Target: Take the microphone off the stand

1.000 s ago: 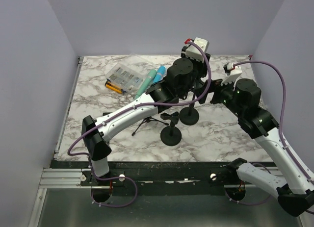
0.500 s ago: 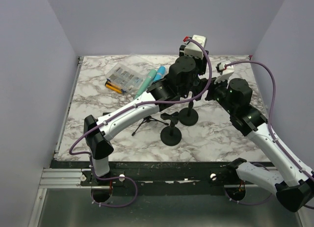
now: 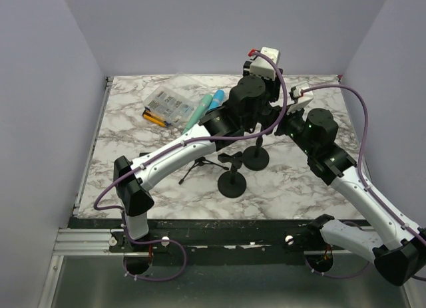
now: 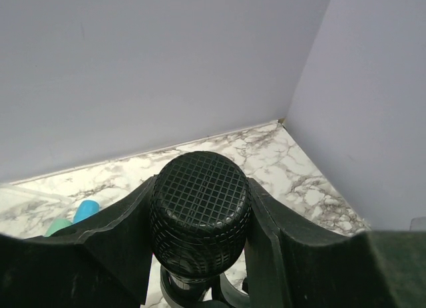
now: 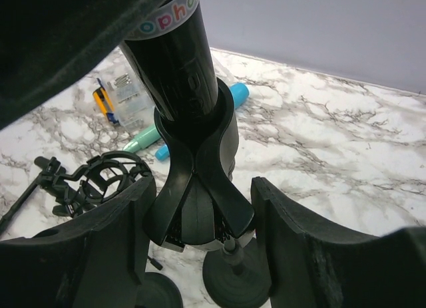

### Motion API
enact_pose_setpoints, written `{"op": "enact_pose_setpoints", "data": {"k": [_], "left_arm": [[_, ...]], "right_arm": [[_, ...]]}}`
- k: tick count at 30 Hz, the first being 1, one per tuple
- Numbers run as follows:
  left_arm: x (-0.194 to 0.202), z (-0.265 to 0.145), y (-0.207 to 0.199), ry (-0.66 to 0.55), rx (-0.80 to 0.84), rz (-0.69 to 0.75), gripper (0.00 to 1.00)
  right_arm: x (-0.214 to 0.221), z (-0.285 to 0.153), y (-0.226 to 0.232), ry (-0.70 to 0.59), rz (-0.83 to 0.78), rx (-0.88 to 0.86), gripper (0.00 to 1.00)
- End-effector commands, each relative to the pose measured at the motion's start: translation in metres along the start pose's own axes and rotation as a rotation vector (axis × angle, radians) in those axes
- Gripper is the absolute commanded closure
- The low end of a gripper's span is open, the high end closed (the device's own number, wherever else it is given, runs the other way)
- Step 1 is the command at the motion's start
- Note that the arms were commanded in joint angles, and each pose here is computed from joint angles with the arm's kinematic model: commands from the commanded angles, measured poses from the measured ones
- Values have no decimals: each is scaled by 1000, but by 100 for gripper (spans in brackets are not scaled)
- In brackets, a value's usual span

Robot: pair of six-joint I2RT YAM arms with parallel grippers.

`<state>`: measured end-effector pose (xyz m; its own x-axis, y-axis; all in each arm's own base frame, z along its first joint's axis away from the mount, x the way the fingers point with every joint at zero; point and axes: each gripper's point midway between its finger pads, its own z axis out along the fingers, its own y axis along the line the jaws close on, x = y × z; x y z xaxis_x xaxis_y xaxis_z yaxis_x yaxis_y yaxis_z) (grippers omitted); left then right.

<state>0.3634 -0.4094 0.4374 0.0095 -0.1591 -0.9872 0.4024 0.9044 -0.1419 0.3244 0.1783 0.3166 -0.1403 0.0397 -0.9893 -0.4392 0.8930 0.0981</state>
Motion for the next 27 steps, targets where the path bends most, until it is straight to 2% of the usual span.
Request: {"op": "enact_pose_setpoints", "data": {"k": [1, 4, 8, 9, 11, 12, 13, 15, 18, 27], "left_arm": [[-53, -21, -5, -71, 67, -57, 100], [-78, -28, -8, -104, 107, -51, 100], [-85, -27, -13, -86, 123, -39, 100], [-80, -26, -15, -75, 126, -34, 100], [-67, -24, -16, -54, 126, -28, 100], [-63, -24, -16, -48, 125, -30, 100], [-58, -24, -15, -43, 124, -28, 100], [-56, -26, -13, -47, 120, -33, 100], [-51, -24, -12, -41, 107, -32, 100], [-50, -24, -11, -41, 101, -28, 100]], "right_arm": [[38, 2, -21, 111, -9, 106, 100], [43, 4, -18, 137, -4, 91, 100], [42, 5, -16, 151, -6, 80, 99], [42, 4, -17, 164, -5, 90, 92], [39, 3, -19, 186, -6, 106, 50], [37, 2, -20, 188, -9, 113, 35], [33, -1, -20, 186, -19, 111, 27], [24, -7, -20, 157, -38, 104, 18], [15, -13, -20, 105, -61, 91, 11], [10, 0, -5, 87, -87, 1, 11]]}}
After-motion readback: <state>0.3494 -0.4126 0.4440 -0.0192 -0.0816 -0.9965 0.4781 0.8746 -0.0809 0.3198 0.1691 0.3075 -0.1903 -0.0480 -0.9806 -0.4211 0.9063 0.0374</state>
